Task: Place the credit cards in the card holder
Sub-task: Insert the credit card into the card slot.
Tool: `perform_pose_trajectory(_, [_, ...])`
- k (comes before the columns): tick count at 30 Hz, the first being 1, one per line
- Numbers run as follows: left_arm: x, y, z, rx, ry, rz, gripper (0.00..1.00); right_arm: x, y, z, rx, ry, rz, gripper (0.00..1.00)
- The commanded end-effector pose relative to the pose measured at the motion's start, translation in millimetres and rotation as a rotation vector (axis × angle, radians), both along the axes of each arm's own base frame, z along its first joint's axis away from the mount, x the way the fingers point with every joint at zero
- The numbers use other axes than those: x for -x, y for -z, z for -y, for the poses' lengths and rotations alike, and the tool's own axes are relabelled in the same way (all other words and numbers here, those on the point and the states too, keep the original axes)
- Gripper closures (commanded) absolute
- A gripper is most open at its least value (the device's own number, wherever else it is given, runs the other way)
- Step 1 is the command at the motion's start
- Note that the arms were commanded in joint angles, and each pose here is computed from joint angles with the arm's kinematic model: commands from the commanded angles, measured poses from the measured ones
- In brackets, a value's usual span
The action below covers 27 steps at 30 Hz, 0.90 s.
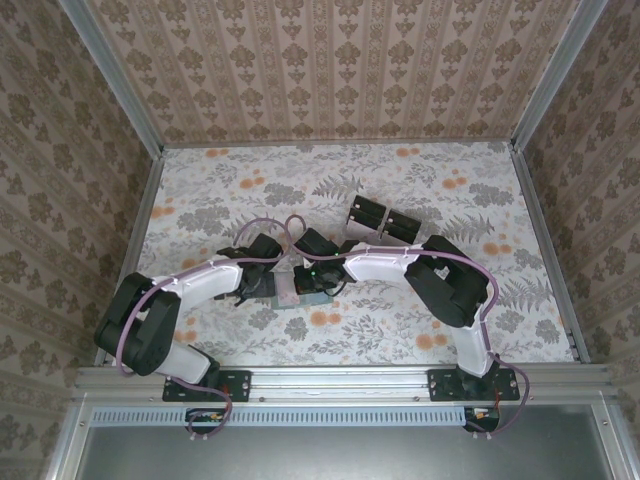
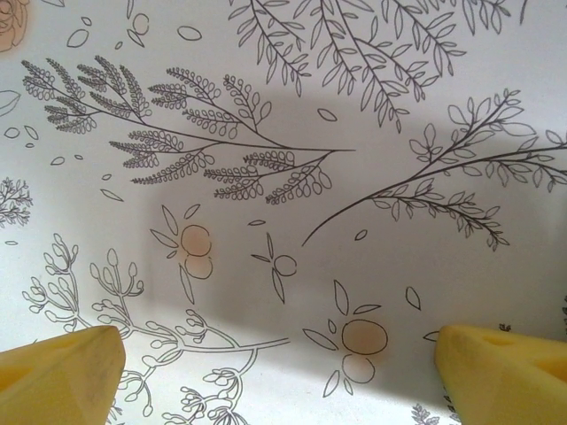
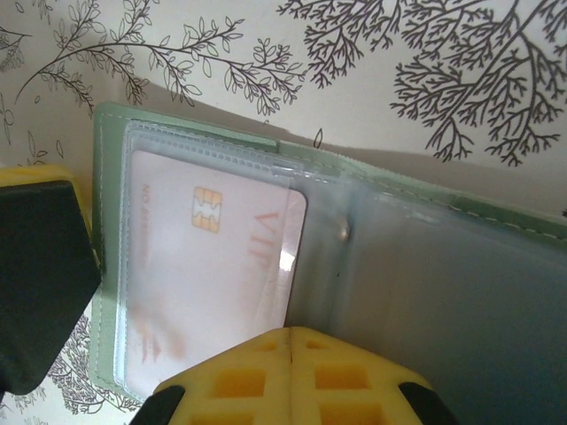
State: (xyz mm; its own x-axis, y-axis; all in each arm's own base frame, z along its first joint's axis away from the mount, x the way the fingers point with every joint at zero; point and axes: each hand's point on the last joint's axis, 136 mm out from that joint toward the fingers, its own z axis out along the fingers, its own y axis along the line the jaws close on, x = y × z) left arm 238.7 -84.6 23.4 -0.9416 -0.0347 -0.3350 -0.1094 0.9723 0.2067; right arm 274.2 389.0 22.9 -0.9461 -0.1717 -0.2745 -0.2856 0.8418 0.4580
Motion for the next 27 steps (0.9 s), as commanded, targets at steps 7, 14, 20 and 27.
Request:
perform_pose_trajectory(7, [-10.9, -28.8, 7.8, 0.046, 0.031, 0.065, 0.0, -1.1, -55.1, -2.8, -0.081, -0.036, 0.066, 0.79])
perform_pose_trajectory(14, [-13.9, -52.0, 18.8, 0.153, 0.051, 0.152, 0.0, -11.5, -68.7, 32.7, -0.017, -0.021, 0.123, 0.66])
perform_pose_trajectory(20, [-12.4, -63.1, 32.4, 0.248, 0.07, 0.193, 0.0, -18.3, -55.8, 58.1, 0.062, -0.014, 0.135, 0.59])
perform_pose_trajectory(27, [-10.6, -62.4, 34.5, 0.262, 0.055, 0.195, 0.0, -15.1, -45.3, 65.8, 0.095, -0.009, 0.125, 0.6])
